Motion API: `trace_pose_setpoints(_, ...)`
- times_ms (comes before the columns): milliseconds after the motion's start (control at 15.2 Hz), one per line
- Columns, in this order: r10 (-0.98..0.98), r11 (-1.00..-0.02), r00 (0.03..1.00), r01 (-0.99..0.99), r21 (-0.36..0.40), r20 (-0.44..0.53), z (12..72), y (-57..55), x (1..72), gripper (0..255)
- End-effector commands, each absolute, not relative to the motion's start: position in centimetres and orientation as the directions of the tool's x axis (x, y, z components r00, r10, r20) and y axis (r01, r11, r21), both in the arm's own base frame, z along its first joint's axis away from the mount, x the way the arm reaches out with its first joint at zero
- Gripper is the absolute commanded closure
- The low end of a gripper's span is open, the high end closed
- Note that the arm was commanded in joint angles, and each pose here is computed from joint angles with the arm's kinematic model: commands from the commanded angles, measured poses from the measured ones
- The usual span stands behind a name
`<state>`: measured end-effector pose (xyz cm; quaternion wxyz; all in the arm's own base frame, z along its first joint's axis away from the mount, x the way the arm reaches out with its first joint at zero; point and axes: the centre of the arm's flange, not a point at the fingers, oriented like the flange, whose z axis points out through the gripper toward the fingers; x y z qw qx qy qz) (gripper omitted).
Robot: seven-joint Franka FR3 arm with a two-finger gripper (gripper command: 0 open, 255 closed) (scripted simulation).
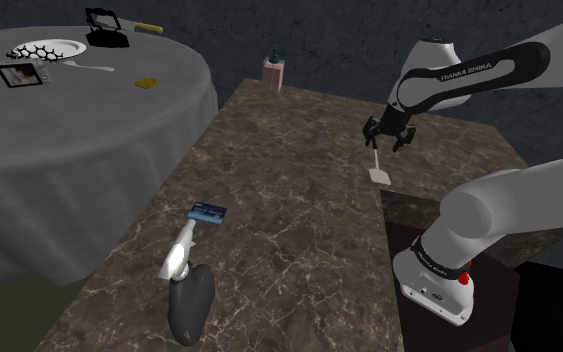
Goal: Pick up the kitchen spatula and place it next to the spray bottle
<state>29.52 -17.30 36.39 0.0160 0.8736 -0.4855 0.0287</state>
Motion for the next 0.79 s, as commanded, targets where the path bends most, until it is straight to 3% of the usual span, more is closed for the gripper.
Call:
trace_pose_setpoints(0, -0.849, -0.526, 0.525, -0.850, 0.000, 0.066, 35.2, -17.4, 29.5, 0)
trace_pose_setpoints(660, -0.849, -0.526, 0.525, -0.850, 0.000, 0.066, 33.9, -17.5, 29.6, 0)
trace_pose_setpoints(726, -0.849, -0.526, 0.525, -0.850, 0.000, 0.066, 33.9, -17.5, 29.6, 255)
